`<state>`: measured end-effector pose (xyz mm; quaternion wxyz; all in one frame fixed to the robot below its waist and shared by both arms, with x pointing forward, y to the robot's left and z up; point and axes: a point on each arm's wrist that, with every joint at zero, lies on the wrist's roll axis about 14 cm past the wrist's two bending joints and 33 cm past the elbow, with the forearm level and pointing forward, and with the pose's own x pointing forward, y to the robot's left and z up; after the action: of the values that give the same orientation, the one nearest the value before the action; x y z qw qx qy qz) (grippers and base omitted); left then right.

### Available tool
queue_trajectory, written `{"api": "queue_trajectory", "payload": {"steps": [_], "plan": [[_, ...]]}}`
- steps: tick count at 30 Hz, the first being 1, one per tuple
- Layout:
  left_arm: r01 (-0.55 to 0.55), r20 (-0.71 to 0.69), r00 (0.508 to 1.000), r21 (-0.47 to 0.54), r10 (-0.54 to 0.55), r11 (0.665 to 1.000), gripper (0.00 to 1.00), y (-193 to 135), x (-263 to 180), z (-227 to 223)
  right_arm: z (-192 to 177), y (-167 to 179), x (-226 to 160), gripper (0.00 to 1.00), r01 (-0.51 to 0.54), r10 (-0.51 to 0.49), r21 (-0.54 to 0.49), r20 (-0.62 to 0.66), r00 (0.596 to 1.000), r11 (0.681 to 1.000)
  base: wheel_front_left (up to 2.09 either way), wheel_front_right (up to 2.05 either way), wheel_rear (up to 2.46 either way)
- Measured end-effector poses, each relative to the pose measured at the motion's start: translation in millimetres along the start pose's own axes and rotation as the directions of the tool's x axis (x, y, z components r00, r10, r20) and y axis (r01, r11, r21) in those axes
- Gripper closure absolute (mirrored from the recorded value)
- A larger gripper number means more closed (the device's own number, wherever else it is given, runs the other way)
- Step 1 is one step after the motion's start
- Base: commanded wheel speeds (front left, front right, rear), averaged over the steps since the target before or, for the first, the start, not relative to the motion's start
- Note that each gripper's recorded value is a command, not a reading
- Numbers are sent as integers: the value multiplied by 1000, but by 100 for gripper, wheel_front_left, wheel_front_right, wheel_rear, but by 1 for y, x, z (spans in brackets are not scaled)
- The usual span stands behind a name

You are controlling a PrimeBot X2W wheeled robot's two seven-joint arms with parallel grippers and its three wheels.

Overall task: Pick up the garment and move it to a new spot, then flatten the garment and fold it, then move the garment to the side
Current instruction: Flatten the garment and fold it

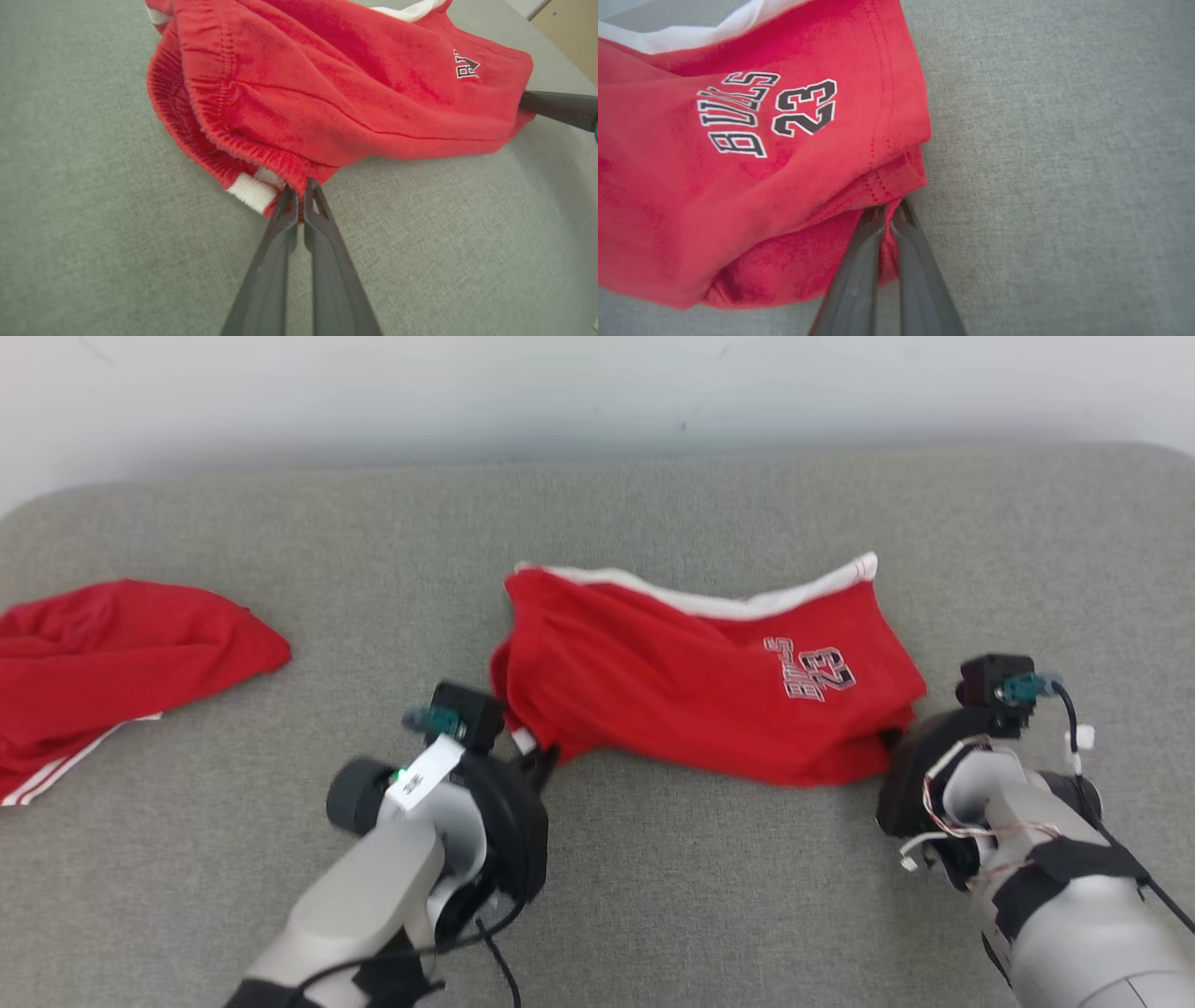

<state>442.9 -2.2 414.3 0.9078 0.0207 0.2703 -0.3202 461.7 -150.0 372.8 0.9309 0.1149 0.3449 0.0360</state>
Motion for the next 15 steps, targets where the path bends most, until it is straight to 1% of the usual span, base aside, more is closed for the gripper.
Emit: {"api": "queue_trajectory", "payload": {"steps": [2, 9, 15], "plan": [[3, -4, 1000, -29, -3, 1000, 100, -4, -8, -10, -1, -5, -7, 100, 10, -10, 2, 8, 1000, 1000, 0, 0, 0], [-18, -24, 1000, -53, 17, 998, 100, -11, -40, -46, -17, -25, -32, 100, 55, -55, 15, 9, 998, 998, 0, 0, 0], [10, -21, 1000, -44, -11, 999, 100, -32, -65, -67, -39, -23, -50, 100, 49, -49, 42, 5, 999, 998, 0, 0, 0]]}}
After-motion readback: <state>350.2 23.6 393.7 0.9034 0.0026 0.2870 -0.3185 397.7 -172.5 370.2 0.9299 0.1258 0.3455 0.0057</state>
